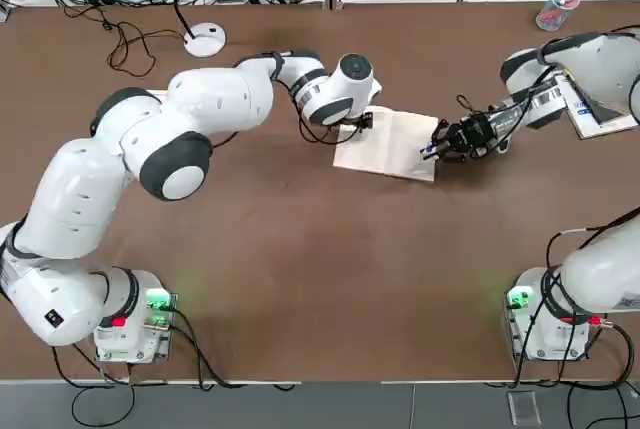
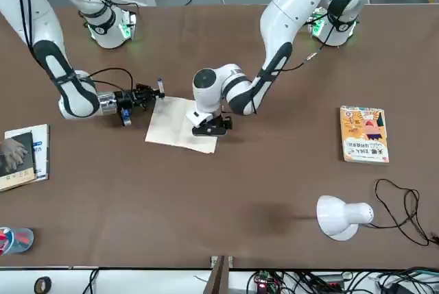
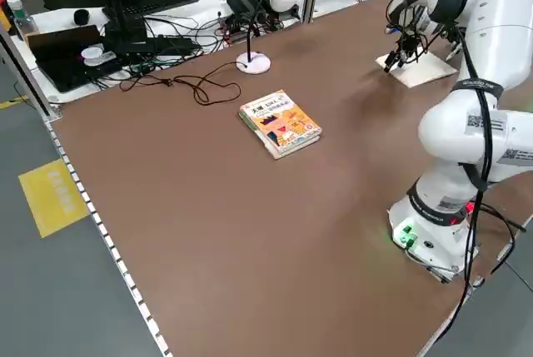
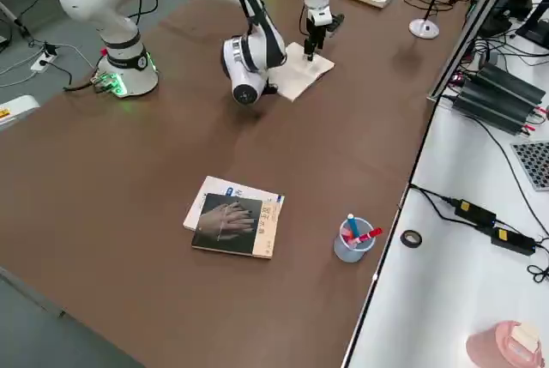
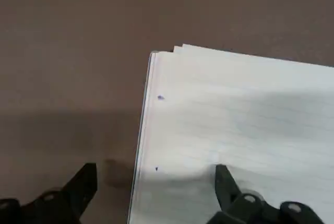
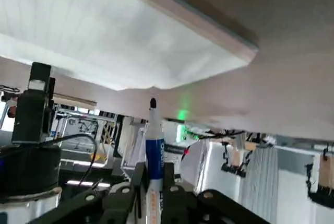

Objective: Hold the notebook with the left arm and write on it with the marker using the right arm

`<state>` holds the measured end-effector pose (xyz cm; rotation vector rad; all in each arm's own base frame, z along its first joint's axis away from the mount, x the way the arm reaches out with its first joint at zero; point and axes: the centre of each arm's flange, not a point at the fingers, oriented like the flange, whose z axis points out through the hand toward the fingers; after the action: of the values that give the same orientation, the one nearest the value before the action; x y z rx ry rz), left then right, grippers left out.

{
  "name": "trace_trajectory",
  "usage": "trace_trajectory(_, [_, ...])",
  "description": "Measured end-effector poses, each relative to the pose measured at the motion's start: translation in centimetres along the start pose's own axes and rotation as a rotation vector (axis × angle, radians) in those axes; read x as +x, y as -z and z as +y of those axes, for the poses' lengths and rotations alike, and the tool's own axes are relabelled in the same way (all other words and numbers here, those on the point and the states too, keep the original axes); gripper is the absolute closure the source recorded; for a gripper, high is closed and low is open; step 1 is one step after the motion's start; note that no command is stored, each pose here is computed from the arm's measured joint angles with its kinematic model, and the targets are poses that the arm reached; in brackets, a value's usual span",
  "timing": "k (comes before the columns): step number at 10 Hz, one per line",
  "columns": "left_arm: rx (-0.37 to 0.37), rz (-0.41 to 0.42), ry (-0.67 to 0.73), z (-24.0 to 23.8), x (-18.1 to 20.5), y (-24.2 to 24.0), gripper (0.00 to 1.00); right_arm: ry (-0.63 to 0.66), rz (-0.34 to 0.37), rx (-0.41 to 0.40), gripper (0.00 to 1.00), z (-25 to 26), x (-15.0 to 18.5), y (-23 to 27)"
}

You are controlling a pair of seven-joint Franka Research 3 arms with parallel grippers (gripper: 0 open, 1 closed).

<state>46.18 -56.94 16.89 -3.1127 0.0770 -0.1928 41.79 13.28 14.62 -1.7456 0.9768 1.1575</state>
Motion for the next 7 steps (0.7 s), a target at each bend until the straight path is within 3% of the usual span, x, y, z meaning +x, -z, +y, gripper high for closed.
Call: trace_trajectory(7, [0.0, 0.0, 0.0, 0.0, 0.0, 0.0, 0.0, 0.0, 0.026, 0.033, 0.84, 0.5, 0.8, 1.6])
